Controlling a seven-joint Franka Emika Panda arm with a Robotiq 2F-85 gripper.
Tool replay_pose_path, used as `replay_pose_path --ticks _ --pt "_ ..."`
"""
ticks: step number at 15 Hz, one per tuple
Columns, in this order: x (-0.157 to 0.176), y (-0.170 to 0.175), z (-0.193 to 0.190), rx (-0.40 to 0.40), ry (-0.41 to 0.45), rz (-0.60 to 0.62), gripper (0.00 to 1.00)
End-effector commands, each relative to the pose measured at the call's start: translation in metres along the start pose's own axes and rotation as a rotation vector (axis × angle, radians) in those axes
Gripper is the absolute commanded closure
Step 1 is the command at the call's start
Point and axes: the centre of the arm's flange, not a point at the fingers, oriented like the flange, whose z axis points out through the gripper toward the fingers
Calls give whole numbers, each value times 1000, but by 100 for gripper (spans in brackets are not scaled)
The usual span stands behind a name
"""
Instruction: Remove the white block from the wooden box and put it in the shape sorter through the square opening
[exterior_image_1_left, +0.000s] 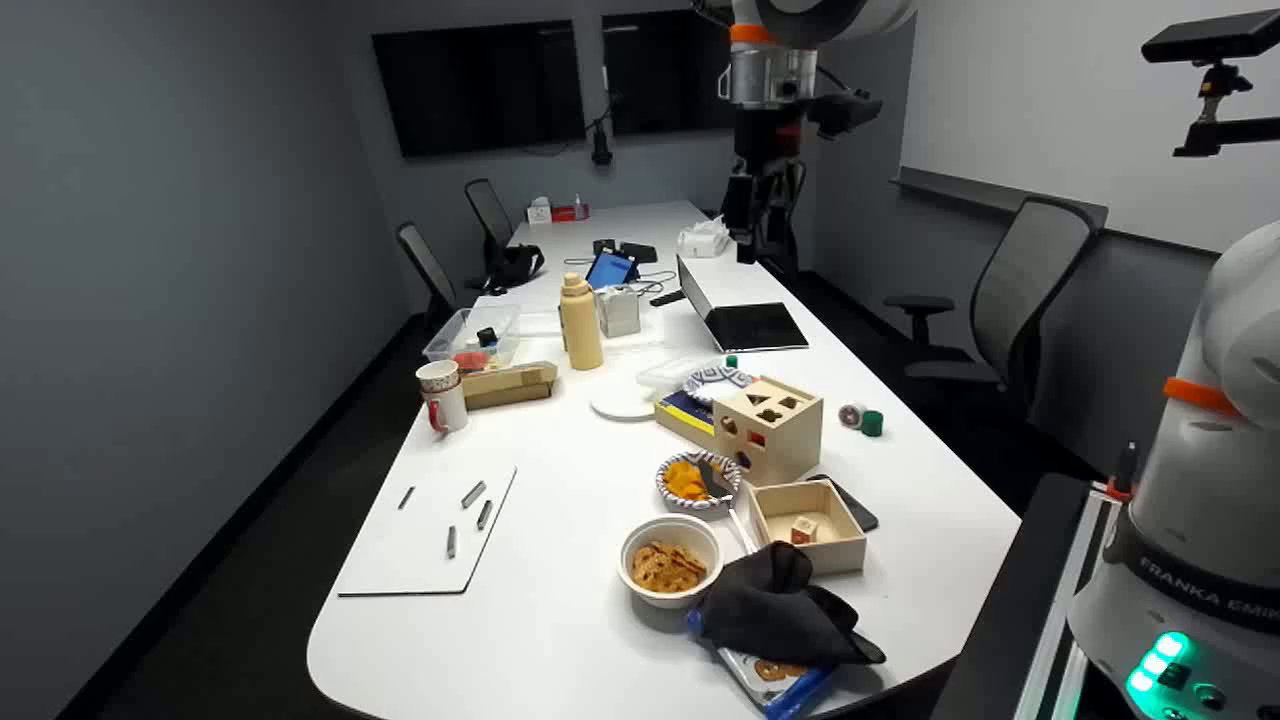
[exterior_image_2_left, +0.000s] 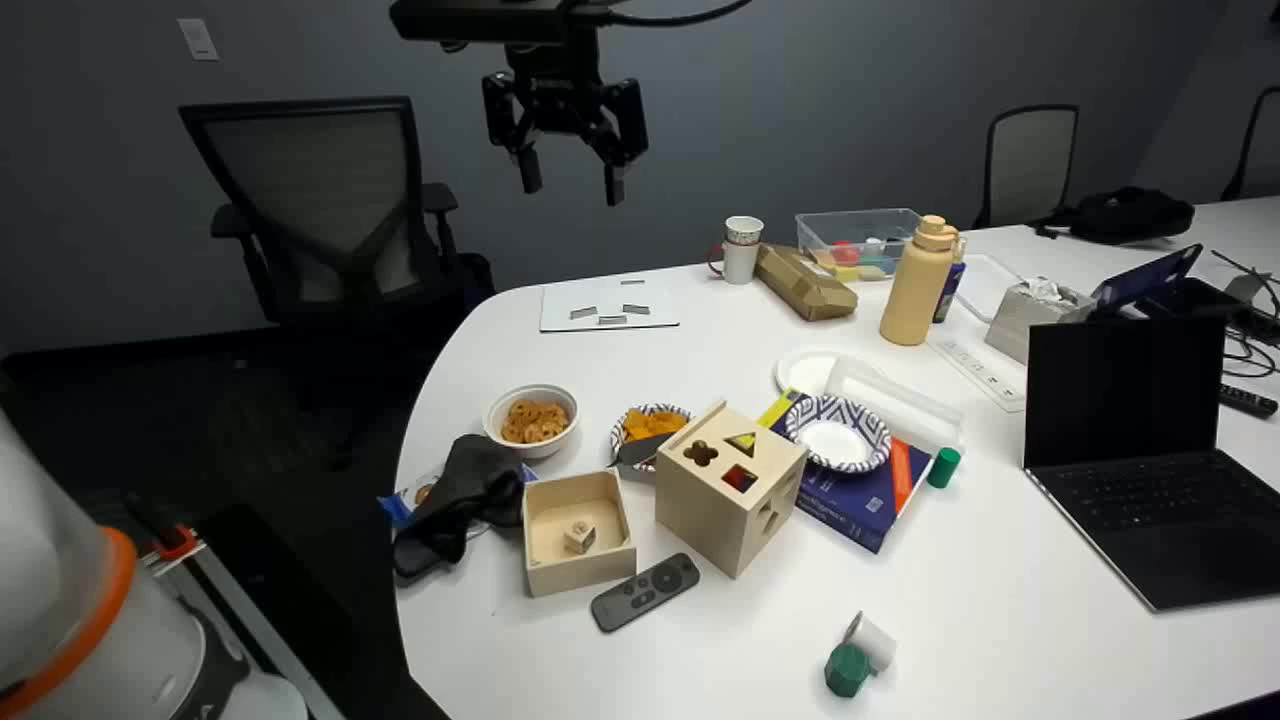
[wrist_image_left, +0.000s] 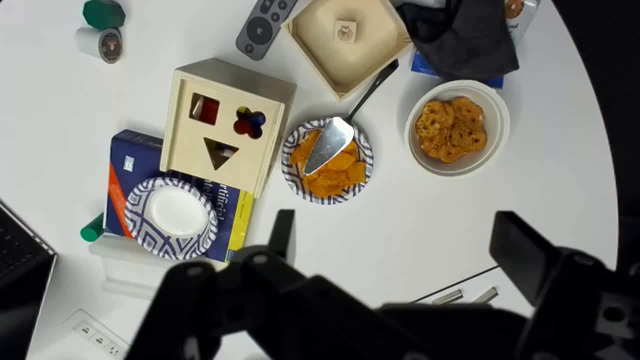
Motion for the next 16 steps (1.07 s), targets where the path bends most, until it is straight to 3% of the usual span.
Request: replay_pose_path --ticks 1,6,16 --pt "0 0 -1 0 1 0 0" --pt "0 0 -2 -1 3 0 0" --pt "-42 -6 162 -36 3 72 0"
